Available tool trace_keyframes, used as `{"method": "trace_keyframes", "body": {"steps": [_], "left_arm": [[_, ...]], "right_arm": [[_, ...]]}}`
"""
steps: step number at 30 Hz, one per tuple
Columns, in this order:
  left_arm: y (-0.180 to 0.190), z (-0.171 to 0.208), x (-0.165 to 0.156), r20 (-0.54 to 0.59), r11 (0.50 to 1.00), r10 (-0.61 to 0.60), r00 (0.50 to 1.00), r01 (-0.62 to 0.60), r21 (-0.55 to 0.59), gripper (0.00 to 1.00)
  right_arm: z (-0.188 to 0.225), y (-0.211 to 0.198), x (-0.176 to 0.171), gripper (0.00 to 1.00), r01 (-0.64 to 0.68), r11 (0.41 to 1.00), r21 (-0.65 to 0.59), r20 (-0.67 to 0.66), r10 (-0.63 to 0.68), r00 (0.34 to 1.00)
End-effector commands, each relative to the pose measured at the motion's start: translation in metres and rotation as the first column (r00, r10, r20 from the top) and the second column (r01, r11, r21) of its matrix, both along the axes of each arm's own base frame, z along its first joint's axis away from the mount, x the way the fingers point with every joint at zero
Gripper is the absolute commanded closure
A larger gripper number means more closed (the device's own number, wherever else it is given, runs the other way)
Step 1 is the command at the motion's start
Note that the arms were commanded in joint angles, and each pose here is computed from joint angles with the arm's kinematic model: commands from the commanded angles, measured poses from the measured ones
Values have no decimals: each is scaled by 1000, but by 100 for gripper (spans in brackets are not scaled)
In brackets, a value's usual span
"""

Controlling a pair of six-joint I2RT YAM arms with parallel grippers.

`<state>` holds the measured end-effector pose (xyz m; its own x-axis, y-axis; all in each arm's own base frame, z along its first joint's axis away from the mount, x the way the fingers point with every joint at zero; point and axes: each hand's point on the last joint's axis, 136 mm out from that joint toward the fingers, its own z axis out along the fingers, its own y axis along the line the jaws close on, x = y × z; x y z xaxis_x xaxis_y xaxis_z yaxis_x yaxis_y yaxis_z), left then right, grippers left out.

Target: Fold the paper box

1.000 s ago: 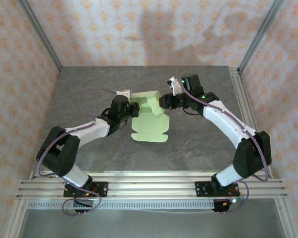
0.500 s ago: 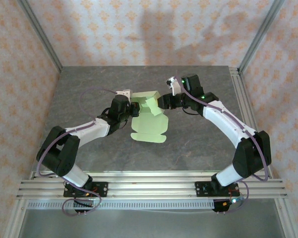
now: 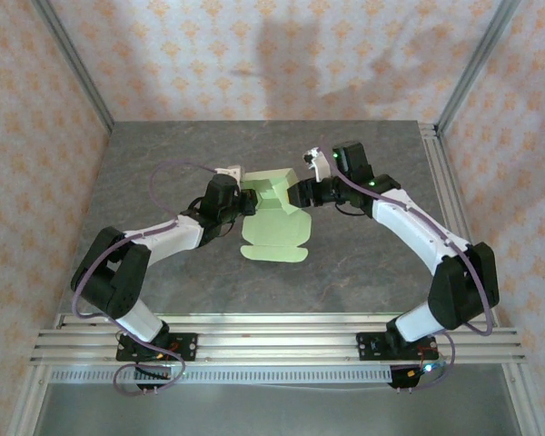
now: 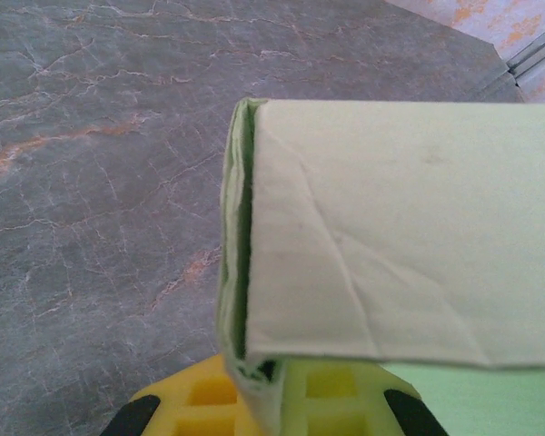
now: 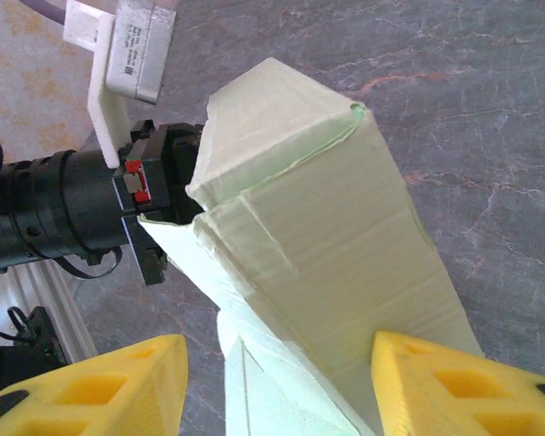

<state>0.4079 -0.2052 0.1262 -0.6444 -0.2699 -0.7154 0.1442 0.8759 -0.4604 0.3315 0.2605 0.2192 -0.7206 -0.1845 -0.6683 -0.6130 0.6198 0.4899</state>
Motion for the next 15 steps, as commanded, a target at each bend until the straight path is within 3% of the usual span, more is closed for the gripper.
{"method": "trace_keyframes", "body": {"steps": [1,9,15], "left_arm": [[-5,19,10,40,999,-3,999,4,-42,100],[-4,19,9,39,999,-1,999,2,-38,100],[-4,22,10,45,999,-3,999,4,-37,100]], "right_arm": [[6,-1,6,45,11,999,-34,57,-10,998],[-7,-3,22,51,83,982,-171,110,-65,992],[-13,-4,36,64,204,943,-262,191,-157,969]]}}
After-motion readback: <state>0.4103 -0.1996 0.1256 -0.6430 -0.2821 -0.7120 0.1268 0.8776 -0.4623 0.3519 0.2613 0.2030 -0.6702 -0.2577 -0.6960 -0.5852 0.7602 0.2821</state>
